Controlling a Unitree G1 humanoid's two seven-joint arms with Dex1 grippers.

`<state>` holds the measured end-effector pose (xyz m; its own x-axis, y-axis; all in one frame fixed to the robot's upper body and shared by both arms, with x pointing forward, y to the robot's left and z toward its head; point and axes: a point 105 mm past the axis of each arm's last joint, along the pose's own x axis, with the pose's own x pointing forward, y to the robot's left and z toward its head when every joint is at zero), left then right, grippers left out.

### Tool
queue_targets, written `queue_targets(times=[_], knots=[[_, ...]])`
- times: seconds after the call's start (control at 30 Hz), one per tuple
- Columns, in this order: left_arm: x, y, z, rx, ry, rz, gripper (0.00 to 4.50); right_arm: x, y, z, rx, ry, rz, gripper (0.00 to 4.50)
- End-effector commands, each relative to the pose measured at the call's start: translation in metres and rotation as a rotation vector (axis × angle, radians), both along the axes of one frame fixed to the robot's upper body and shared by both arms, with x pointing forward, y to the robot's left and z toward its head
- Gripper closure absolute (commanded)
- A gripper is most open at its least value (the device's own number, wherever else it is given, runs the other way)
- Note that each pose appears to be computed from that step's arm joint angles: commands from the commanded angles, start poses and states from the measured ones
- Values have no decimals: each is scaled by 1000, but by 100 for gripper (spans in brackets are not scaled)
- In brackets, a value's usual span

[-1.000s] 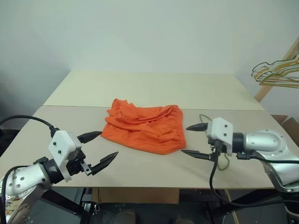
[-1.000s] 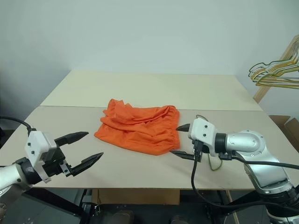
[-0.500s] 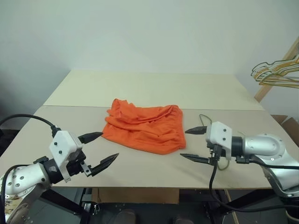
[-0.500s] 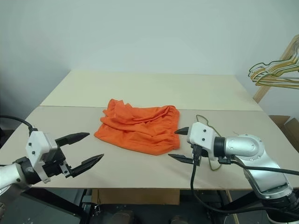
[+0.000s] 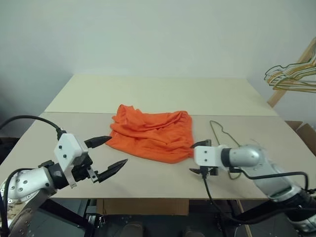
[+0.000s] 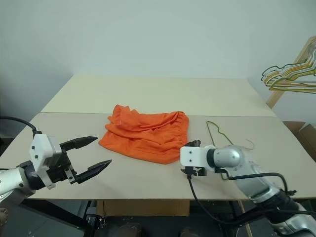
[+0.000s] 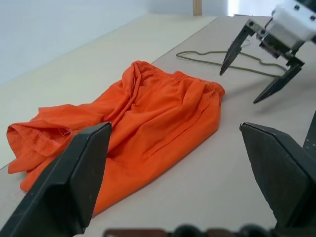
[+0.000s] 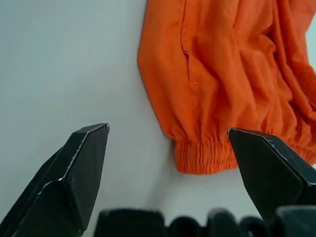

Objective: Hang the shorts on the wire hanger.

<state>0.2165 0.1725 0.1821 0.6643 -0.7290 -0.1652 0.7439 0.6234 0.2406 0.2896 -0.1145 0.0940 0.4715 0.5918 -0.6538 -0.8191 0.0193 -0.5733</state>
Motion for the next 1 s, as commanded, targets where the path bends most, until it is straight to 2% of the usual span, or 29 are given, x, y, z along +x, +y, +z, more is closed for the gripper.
queue_targets(times=[0.03,0.2,0.3,0.43,0.47,0.5,0.57,0.67,0.7,0.9,1.0], knots=[[1,-4,6,10,-31,-29,0,17,8,-1,-79,-108,-2,4],[3,-6,6,10,-36,-39,0,39,9,-16,-208,-212,-4,4],[3,-7,6,9,-37,-41,0,46,7,-21,-252,-238,5,62],[3,-7,6,9,-38,-39,0,47,7,-27,-275,-241,32,187],[3,-7,6,9,-38,-38,0,48,8,-28,-279,-245,37,235],[2,-7,6,9,-39,-38,0,48,9,-29,-270,-244,36,258],[3,-7,6,10,-40,-36,0,49,12,-30,-253,-244,32,335],[3,-7,5,11,-40,-34,0,50,13,-28,-246,-258,36,430],[3,-7,5,12,-39,-34,0,50,13,-27,-241,-265,38,447],[8,3,-10,119,-21,-16,0,40,14,-3,-160,-314,119,447],[19,17,-33,308,-26,9,0,12,14,13,-100,-292,299,447]])
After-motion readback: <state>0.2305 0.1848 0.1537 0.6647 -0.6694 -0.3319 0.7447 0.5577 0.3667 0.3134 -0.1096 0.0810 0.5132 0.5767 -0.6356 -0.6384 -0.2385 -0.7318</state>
